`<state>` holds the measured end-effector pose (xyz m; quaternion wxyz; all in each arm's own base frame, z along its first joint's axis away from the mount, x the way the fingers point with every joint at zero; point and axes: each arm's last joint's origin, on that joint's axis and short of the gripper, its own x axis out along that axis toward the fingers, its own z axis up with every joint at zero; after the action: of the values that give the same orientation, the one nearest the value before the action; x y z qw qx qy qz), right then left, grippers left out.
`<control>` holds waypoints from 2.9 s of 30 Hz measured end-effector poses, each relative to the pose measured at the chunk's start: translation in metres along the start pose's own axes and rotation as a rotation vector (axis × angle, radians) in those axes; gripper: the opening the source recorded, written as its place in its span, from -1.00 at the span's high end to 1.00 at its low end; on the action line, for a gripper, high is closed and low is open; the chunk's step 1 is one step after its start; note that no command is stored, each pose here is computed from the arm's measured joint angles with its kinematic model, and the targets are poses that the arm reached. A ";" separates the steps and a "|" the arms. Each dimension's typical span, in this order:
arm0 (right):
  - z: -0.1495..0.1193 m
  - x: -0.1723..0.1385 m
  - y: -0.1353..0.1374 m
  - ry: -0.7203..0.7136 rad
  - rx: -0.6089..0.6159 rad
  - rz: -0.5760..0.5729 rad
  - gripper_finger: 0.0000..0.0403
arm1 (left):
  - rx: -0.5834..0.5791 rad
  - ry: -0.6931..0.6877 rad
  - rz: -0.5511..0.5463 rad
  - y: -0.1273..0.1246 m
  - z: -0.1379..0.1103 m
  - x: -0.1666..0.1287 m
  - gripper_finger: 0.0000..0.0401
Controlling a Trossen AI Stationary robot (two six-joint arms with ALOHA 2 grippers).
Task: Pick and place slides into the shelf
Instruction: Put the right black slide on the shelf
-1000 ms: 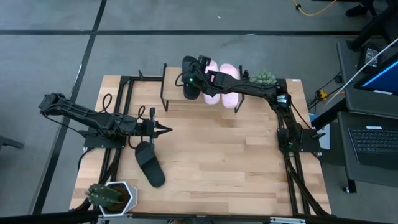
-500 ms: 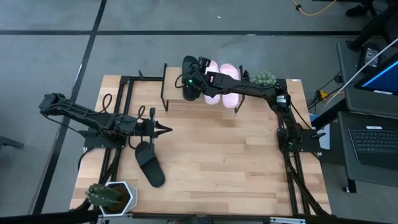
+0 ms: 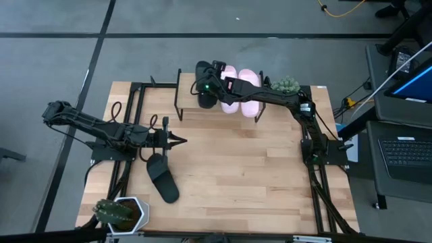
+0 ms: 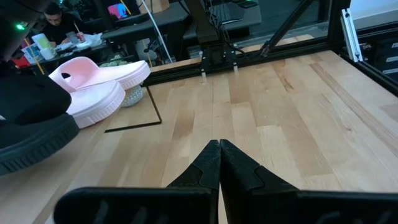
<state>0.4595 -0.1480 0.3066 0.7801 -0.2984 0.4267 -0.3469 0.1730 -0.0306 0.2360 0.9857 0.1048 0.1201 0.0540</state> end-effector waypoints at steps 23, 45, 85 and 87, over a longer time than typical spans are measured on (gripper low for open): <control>-0.009 0.020 -0.005 -0.008 0.018 0.060 0.96 | -0.001 0.000 0.000 0.000 0.000 0.000 1.00; -0.013 0.024 -0.001 0.050 -0.037 0.026 0.96 | 0.002 0.004 -0.001 0.000 0.000 0.000 1.00; -0.015 0.025 0.002 0.051 -0.107 0.076 0.61 | 0.003 0.007 -0.001 0.000 -0.001 0.000 1.00; -0.015 0.025 0.002 0.050 -0.111 0.076 0.59 | 0.003 0.007 -0.001 0.000 -0.001 0.000 1.00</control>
<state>0.4571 -0.1688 0.2866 0.7639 -0.3160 0.4757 -0.3004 0.1727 -0.0306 0.2353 0.9852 0.1063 0.1236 0.0535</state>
